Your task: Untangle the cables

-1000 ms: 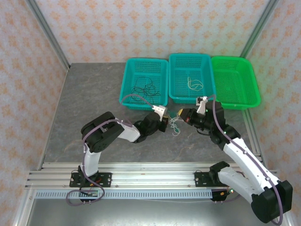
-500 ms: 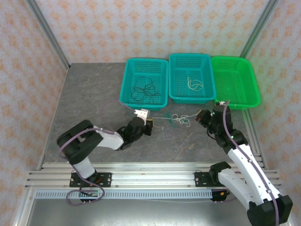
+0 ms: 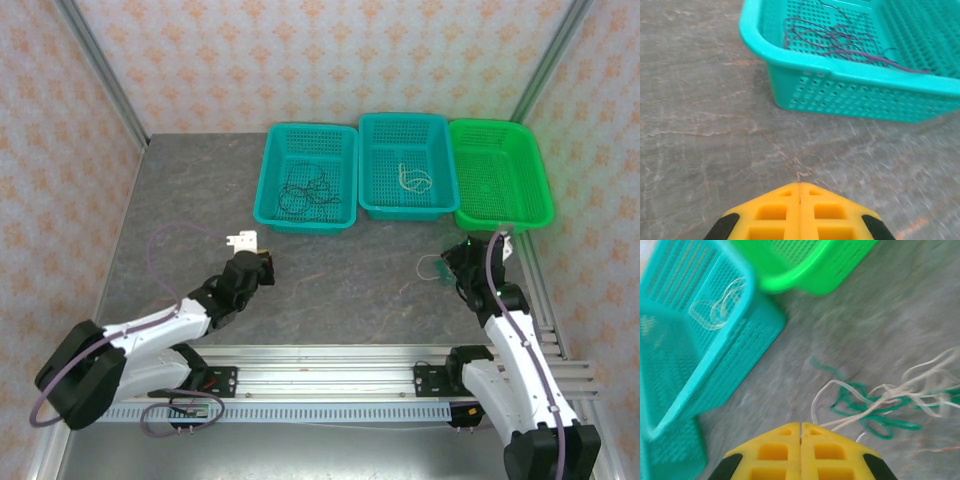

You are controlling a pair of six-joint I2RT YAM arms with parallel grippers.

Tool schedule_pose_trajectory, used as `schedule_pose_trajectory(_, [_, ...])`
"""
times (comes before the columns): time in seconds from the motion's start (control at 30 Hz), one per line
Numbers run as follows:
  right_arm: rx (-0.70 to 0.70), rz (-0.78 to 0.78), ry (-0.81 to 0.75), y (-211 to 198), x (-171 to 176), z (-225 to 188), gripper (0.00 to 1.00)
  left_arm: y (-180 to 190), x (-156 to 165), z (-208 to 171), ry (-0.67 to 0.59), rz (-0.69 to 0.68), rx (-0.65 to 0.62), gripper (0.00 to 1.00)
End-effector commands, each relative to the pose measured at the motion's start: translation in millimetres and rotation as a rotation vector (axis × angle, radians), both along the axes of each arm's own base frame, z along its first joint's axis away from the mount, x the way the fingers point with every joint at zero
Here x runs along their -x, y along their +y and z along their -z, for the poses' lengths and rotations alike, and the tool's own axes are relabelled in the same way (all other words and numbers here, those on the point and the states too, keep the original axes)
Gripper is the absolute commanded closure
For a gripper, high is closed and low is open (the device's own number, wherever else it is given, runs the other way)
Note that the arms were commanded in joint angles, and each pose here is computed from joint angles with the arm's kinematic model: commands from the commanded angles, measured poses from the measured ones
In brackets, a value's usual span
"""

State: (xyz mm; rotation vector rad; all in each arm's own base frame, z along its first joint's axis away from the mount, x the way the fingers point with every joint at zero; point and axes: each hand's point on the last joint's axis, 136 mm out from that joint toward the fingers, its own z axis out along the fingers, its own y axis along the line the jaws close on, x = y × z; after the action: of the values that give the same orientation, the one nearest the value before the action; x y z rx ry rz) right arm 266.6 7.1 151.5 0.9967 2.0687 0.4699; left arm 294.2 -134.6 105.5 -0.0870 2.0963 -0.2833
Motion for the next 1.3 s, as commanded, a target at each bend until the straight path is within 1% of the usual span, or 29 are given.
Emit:
schedule_pose_trajectory(0.0, [-0.221, -0.318, -0.186, 66, -21, -33, 1.00, -34, 14, -15, -0.016, 0.206, 0.095, 1.00])
schedule_pose_trajectory(0.03, [-0.260, -0.371, -0.196, 76, -22, -38, 1.00, -42, 16, -24, -0.033, 0.249, 0.130, 0.97])
schedule_pose_trajectory(0.07, [-0.279, -0.421, -0.197, 85, -22, -42, 1.00, -48, 17, -34, -0.051, 0.281, 0.154, 0.91])
schedule_pose_trajectory(0.17, [-0.309, -0.560, -0.183, 109, -17, -54, 1.00, -67, 23, -66, -0.114, 0.395, 0.210, 0.71])
schedule_pose_trajectory(0.23, [-0.320, -0.664, -0.196, 130, -11, -68, 1.00, -84, 30, -88, -0.151, 0.506, 0.225, 0.55])
schedule_pose_trajectory(0.27, [-0.316, -0.704, -0.201, 139, -9, -74, 1.00, -93, 34, -96, -0.161, 0.559, 0.222, 0.50])
schedule_pose_trajectory(0.3, [-0.308, -0.748, -0.207, 149, -5, -81, 1.00, -104, 38, -103, -0.168, 0.612, 0.207, 0.46])
schedule_pose_trajectory(0.37, [-0.298, -0.822, -0.224, 167, -1, -92, 1.00, -125, 44, -115, -0.195, 0.692, 0.165, 0.41])
schedule_pose_trajectory(0.43, [-0.293, -0.875, -0.236, 183, 2, -100, 1.00, -147, 48, -121, -0.223, 0.742, 0.151, 0.37])
schedule_pose_trajectory(0.47, [-0.292, -0.888, -0.237, 189, 1, -102, 1.00, -158, 47, -125, -0.242, 0.757, 0.168, 0.33])
schedule_pose_trajectory(0.53, [-0.306, -0.898, -0.242, 200, -1, -106, 1.00, -175, 40, -125, -0.260, 0.764, 0.194, 0.29])
schedule_pose_trajectory(0.6, [-0.332, -0.914, -0.247, 213, -2, -110, 1.00, -185, 23, -117, -0.258, 0.723, 0.181, 0.26])
schedule_pose_trajectory(0.7, [-0.358, -0.962, -0.262, 236, 2, -117, 1.00, -186, -8, -108, -0.285, 0.586, 0.175, 0.26])
schedule_pose_trajectory(0.73, [-0.361, -0.974, -0.263, 242, 3, -119, 1.00, -188, -14, -106, -0.291, 0.569, 0.181, 0.25])
schedule_pose_trajectory(0.87, [-0.399, -0.982, -0.266, 256, 5, -123, 1.00, -221, -23, -99, -0.270, 0.643, 0.232, 0.28])
schedule_pose_trajectory(0.93, [-0.415, -0.965, -0.274, 257, 4, -124, 1.00, -228, -32, -91, -0.260, 0.619, 0.267, 0.30])
schedule_pose_trajectory(0.97, [-0.424, -0.957, -0.283, 258, 4, -126, 1.00, -228, -38, -84, -0.252, 0.585, 0.278, 0.32])
schedule_pose_trajectory(1.1, [-0.439, -0.922, -0.305, 253, 5, -132, 1.00, -220, -61, -63, -0.218, 0.440, 0.292, 0.47])
schedule_pose_trajectory(1.2, [-0.428, -0.899, -0.342, 246, 8, -143, 1.00, -216, -68, -48, -0.185, 0.384, 0.271, 0.59])
schedule_pose_trajectory(1.27, [-0.402, -0.850, -0.374, 235, 7, -153, 1.00, -212, -70, -35, -0.158, 0.360, 0.243, 0.64])
